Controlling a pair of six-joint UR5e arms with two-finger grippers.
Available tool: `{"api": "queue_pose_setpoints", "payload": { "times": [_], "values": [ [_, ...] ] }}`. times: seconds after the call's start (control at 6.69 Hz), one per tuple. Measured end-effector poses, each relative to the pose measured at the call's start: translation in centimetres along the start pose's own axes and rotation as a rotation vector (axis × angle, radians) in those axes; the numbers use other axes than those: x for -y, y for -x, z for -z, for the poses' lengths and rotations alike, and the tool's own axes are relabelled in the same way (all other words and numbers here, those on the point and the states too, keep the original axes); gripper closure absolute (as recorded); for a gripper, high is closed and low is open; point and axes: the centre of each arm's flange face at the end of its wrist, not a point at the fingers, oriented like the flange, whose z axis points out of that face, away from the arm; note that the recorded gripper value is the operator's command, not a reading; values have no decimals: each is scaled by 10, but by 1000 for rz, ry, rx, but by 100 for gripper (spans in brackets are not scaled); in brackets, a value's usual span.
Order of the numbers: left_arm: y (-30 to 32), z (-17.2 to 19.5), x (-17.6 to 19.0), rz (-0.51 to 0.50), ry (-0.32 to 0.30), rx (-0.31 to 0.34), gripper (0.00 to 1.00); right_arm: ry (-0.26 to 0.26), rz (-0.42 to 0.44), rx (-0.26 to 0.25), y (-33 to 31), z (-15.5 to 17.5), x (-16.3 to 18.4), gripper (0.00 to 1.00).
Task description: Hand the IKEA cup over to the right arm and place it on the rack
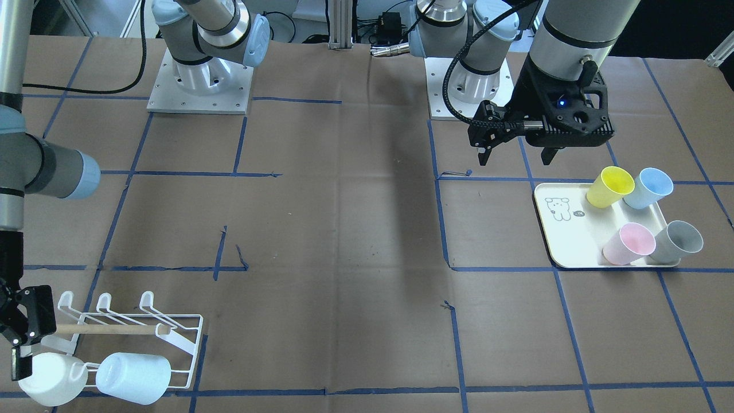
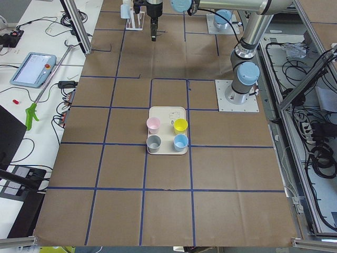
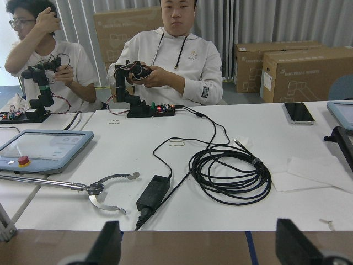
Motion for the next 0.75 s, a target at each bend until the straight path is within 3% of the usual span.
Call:
{"api": "queue_pose_setpoints", "payload": {
  "times": [0.15, 0.45, 0.75],
  "values": [
    [0, 0, 0, 0, 0, 0, 1, 102, -29, -5, 12, 15, 15, 0],
    [0, 0, 0, 0, 0, 0, 1, 362, -68, -38, 50, 48, 28, 0],
    [0, 1, -1, 1, -1, 0, 1, 597, -53, -54, 101, 86, 29, 0]
  ]
}}
